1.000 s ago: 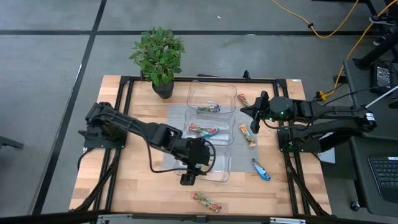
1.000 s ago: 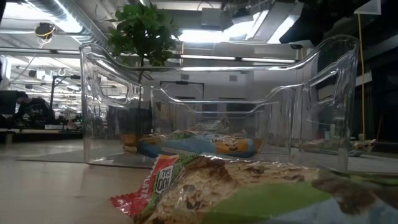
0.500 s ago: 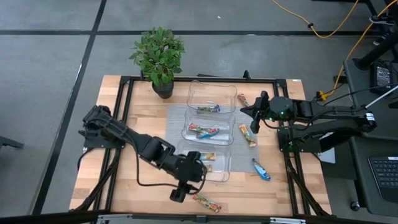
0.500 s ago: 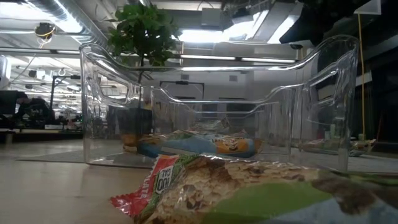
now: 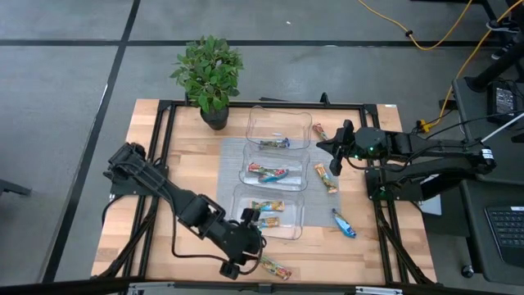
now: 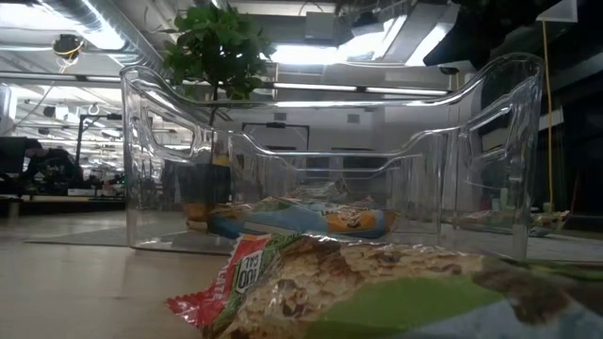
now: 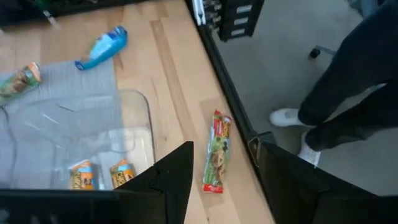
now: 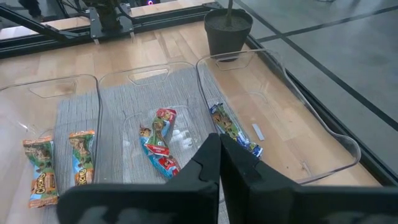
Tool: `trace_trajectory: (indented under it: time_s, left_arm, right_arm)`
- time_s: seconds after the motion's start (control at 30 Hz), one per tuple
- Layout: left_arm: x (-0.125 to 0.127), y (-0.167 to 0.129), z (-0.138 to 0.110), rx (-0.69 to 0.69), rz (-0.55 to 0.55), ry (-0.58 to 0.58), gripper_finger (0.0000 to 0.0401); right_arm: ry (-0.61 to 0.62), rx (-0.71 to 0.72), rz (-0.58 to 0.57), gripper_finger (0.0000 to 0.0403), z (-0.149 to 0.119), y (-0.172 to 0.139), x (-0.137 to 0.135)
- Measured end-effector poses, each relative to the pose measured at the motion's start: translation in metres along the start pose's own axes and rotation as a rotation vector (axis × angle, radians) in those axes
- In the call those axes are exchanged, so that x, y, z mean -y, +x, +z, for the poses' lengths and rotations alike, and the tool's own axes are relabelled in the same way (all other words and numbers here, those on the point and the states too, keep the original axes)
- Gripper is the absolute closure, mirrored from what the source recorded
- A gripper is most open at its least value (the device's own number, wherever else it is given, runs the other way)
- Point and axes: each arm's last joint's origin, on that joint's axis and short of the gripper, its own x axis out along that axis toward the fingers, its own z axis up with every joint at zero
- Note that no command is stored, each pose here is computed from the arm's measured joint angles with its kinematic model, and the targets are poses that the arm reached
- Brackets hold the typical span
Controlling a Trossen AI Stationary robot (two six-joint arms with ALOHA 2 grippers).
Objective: Pick and place Granola Bars by type
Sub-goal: Put the red granola bar into the middle transparent bin
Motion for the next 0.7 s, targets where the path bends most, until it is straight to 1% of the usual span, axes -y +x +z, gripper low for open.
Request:
trace_trajectory:
  time_s: [0.07,0.23,0.5,0.7]
  left_arm:
    - [0.003,0.012,-0.003,-0.021,-0.003,-0.006,0.023]
    - [0.01,0.049,-0.011,-0.057,-0.074,-0.03,0.023]
    - [0.026,0.096,-0.025,-0.05,-0.103,-0.076,0.023]
    - [0.034,0.126,-0.045,-0.126,-0.09,-0.088,0.023]
  right_arm:
    - [0.0,0.0,0.0,0.0395,0.0,0.0,0.0]
    - [0.0,0.0,0.0,0.0395,0.0,0.0,0.0]
    - [0.001,0.002,0.0,0.0395,0.0,0.0,0.0]
    - [0.001,0.002,0.0,0.0395,0.0,0.0,0.0]
